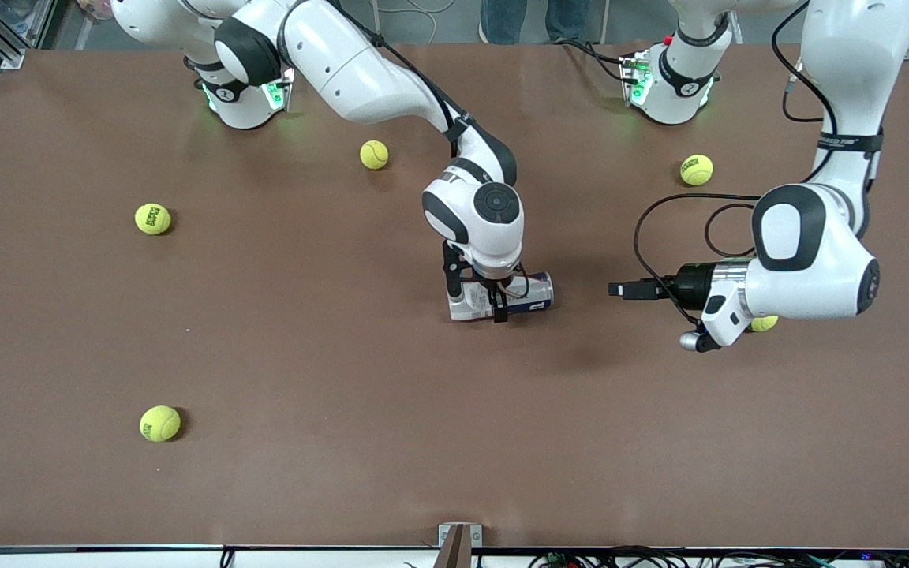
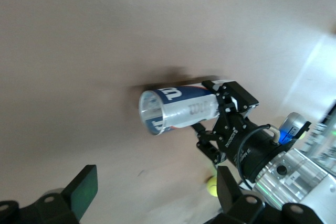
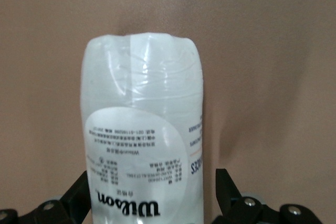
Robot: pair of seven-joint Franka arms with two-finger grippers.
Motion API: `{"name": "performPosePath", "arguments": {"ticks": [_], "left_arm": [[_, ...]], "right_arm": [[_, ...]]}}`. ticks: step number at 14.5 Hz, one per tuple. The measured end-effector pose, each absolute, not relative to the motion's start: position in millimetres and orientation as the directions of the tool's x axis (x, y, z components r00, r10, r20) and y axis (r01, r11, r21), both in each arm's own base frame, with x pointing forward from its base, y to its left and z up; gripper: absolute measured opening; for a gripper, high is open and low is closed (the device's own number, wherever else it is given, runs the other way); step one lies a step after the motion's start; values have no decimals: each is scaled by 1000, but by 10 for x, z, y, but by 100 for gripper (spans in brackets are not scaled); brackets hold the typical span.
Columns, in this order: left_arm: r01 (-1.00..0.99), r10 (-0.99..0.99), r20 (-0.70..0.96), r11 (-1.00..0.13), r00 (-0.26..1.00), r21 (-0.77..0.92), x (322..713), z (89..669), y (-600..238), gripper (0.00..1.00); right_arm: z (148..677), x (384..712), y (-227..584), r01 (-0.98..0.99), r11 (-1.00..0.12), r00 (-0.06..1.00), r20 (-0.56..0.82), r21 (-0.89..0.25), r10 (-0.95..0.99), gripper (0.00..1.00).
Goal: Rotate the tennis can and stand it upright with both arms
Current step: 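Reach the left gripper toward the can held by the right gripper, then grasp the can with the left gripper while the right gripper releases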
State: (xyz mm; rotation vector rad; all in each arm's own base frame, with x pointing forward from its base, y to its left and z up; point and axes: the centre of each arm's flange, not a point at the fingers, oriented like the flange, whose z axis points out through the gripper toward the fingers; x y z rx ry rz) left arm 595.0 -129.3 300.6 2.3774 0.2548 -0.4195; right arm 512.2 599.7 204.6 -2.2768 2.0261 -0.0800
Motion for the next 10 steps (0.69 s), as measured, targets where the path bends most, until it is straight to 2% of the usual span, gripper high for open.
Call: {"name": "performPosePath", "arguments": {"ticks": [4, 8, 10], "left_arm": [[294, 68, -311, -565, 948, 771, 5640, 2516, -1321, 100], [310, 93, -300, -443, 949, 841, 5390, 2033, -1384, 100], [308, 115, -287, -397, 951, 865, 5303, 1793, -1497, 100]], "right_arm": [[2451, 5127, 6070, -989, -115, 117, -16, -90, -993, 100], [3026, 5130, 6030, -990, -118, 119, -12, -75, -993, 100], [3276, 5242, 5851, -984, -171, 171, 9, -52, -985, 100]]}}
